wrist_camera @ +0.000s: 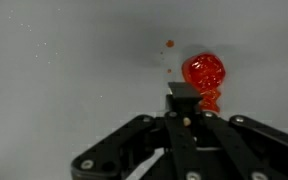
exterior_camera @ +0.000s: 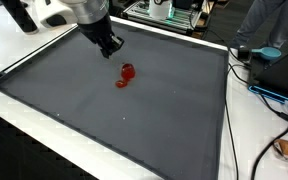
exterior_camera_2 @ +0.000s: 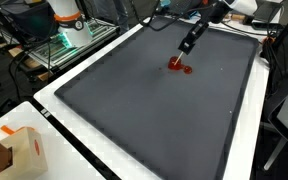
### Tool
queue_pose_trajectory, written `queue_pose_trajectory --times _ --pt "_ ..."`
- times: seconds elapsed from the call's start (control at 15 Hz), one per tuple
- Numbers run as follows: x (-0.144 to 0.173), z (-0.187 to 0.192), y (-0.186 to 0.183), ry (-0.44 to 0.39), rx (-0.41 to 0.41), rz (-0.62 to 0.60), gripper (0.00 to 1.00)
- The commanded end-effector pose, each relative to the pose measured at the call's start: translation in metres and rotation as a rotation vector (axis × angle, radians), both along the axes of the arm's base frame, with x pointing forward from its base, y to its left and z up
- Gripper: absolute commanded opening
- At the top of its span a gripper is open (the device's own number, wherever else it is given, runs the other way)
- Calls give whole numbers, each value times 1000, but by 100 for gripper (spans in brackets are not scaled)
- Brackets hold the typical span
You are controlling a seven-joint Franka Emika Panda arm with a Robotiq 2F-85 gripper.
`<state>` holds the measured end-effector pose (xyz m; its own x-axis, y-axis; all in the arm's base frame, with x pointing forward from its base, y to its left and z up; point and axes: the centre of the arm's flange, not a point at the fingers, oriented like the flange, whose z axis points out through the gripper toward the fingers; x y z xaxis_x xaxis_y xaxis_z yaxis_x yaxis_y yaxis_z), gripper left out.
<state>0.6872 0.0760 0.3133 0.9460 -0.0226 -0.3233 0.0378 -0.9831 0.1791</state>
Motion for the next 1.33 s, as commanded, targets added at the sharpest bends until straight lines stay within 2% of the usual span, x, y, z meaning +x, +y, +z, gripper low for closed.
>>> queue_pose_trajectory --times 0.0,0.4,0.93,1.0,1.27 --pt "-23 8 -8 -8 107 42 3" --pt "-34 22 -11 -19 203 108 3" --pt "-45 34 -14 -45 292 176 3" --pt "-27 33 -9 -32 245 163 13" --pt "-30 36 -10 -34 257 173 13"
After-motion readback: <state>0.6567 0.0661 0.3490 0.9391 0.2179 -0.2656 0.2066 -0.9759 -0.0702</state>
